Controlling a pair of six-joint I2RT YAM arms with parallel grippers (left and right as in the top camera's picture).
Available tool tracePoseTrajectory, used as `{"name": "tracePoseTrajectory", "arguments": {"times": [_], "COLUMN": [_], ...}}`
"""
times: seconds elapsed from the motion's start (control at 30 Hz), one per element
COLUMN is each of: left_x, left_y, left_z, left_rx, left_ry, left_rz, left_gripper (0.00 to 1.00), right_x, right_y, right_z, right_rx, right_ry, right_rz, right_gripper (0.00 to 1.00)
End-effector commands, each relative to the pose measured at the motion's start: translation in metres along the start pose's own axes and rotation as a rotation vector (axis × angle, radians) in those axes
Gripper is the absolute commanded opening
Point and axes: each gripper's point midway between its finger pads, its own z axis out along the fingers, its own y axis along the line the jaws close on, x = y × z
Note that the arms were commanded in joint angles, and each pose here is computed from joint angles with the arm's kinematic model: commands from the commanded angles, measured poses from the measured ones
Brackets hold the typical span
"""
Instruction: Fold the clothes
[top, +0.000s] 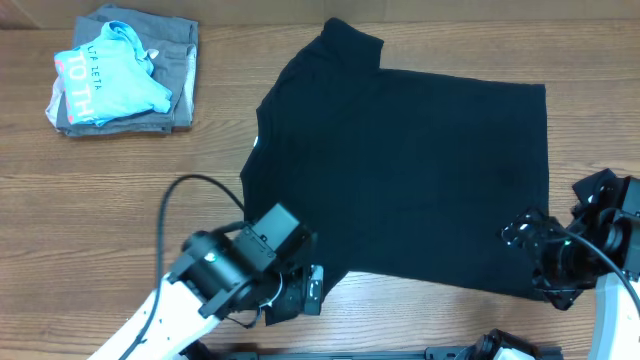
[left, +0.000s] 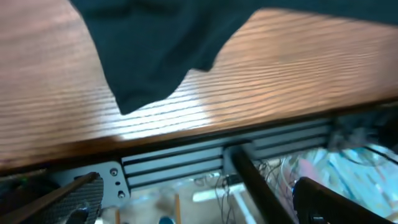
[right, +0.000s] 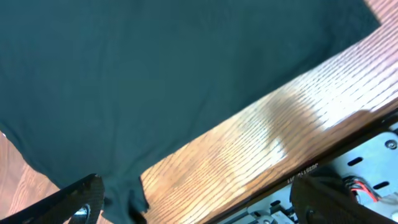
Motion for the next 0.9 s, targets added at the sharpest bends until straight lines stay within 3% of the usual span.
{"name": "tracePoseTrajectory", "arguments": {"times": [0.0, 0.4, 0.57, 0.7, 0.87], "left_x": [0.012, 0.002, 0.002, -0.007, -0.007], "left_y": [0.012, 0.061, 0.072, 0.082, 0.085], "left_z": [0.034, 0.084, 0.096, 0.100, 0.110], "left_rx": [-0.017, -0.037, -0.041, -0.095, -0.125], "left_ry": [0.068, 0.077, 0.074, 0.022, 0.062], "left_rz": [-0.071, -0.231, -0.246, -0.246, -0.251], "left_gripper": [0.93, 0.94, 0.89, 0.79, 0.77], "right_x": [0.004, 0.003, 0.001, 0.001, -0.001], "right_y": [-0.002, -0.001, 0.000, 0.000, 0.001], "right_z": [0.006, 0.006, 0.006, 0.006, 0.006], "right_rx": [-0.010, -0.013, -0.018, -0.018, -0.020], "right_ry": [0.020, 0.017, 0.008, 0.007, 0.000], "right_rz": [0.005, 0.013, 0.011, 0.013, 0.041], "right_gripper": [1.00, 1.00, 1.00, 1.00, 1.00]}}
